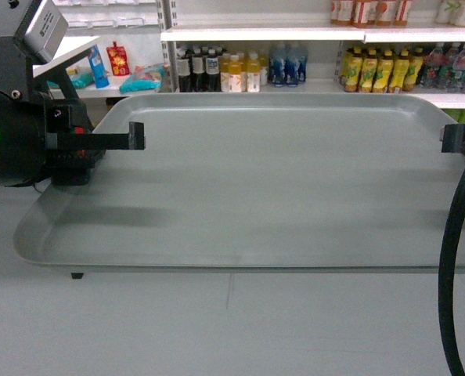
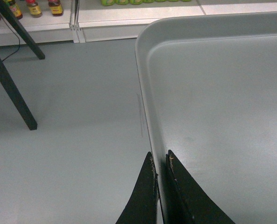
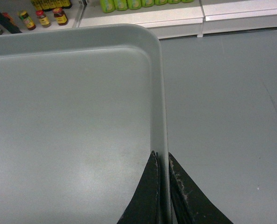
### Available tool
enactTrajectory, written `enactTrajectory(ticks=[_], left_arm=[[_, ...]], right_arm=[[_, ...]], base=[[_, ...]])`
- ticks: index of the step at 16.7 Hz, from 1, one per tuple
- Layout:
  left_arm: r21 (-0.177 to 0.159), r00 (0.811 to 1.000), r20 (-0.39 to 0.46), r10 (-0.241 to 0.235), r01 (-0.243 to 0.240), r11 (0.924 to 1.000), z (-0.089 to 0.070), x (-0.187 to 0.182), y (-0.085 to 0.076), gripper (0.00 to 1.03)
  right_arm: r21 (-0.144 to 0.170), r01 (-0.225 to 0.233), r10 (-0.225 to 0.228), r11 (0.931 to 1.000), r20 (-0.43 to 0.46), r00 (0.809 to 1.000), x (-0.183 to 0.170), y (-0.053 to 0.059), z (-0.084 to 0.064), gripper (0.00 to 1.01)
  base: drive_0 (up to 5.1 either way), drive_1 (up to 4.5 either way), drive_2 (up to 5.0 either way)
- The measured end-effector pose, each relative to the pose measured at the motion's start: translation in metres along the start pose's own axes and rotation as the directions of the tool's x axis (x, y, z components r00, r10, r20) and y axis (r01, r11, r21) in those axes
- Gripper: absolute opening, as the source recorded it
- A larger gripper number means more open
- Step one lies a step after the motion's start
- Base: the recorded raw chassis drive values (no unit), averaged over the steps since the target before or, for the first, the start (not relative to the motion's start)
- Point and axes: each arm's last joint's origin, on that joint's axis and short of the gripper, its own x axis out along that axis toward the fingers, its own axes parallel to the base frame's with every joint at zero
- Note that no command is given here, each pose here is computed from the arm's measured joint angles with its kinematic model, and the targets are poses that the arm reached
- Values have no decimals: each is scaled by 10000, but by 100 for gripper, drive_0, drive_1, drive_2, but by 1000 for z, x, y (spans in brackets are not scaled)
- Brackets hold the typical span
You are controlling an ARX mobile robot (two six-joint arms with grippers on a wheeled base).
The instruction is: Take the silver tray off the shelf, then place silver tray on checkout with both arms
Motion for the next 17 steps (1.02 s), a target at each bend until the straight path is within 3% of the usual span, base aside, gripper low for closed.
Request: enactTrajectory(ticks=[17], left_arm=[[2, 10000, -6, -22, 22, 10000, 0, 0, 0, 3]], right_arm=[[22, 20, -20, 10000, 14, 10000, 0, -1, 0, 3]], base=[[-438, 216, 216]])
